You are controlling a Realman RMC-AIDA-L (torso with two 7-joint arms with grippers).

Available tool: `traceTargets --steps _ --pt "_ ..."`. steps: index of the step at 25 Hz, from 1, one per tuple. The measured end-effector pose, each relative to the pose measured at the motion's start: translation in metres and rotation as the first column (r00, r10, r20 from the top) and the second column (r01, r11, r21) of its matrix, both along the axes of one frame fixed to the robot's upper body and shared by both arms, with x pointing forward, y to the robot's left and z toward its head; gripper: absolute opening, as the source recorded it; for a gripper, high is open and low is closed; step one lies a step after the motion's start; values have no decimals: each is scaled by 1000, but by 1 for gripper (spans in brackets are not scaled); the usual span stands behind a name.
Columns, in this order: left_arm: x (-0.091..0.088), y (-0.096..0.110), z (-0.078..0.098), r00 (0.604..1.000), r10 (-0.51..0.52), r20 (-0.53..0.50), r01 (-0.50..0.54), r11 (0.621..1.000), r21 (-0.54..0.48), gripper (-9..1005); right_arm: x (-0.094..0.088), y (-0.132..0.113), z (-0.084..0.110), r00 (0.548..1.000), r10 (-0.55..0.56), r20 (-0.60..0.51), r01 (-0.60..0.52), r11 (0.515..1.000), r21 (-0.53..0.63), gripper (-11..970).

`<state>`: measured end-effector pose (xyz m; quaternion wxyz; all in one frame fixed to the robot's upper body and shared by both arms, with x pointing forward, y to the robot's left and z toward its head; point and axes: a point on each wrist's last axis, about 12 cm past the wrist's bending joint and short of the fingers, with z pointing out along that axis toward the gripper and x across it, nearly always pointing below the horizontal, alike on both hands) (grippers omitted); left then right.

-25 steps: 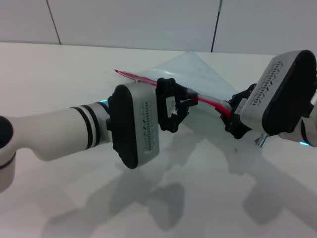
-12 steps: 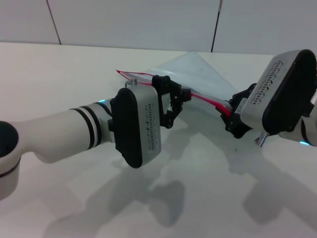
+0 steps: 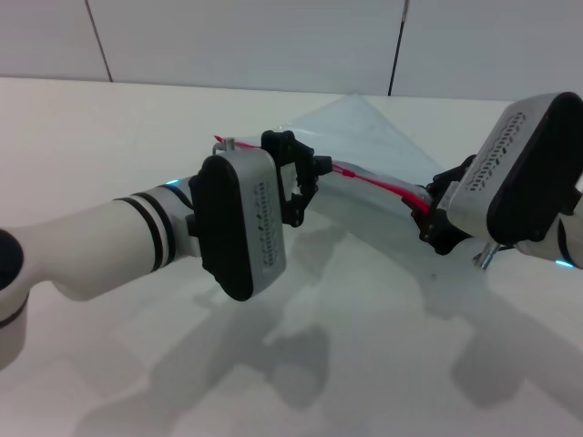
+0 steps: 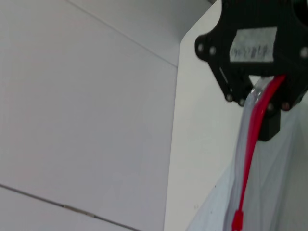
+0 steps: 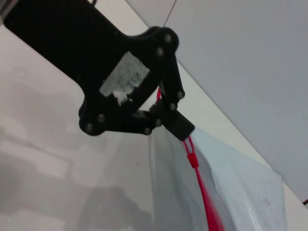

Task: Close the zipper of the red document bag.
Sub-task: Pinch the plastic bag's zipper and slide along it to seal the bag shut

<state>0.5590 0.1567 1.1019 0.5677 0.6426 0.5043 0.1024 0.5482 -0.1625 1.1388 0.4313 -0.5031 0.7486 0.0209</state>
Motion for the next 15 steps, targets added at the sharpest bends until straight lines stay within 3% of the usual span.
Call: traceTargets --steps 6,13,15 --pt "0 4 -1 1000 17 -4 -17 1000 -5 7 0 -3 0 1000 -11 0 11 1000 3 49" --pt "2 -5 3 1000 -7 2 7 1000 -12 6 1 -1 2 1000 -5 5 5 1000 3 49" --pt "2 -7 4 1000 -13 4 13 1000 -13 48 1 -1 2 1000 -4 5 4 1000 2 49"
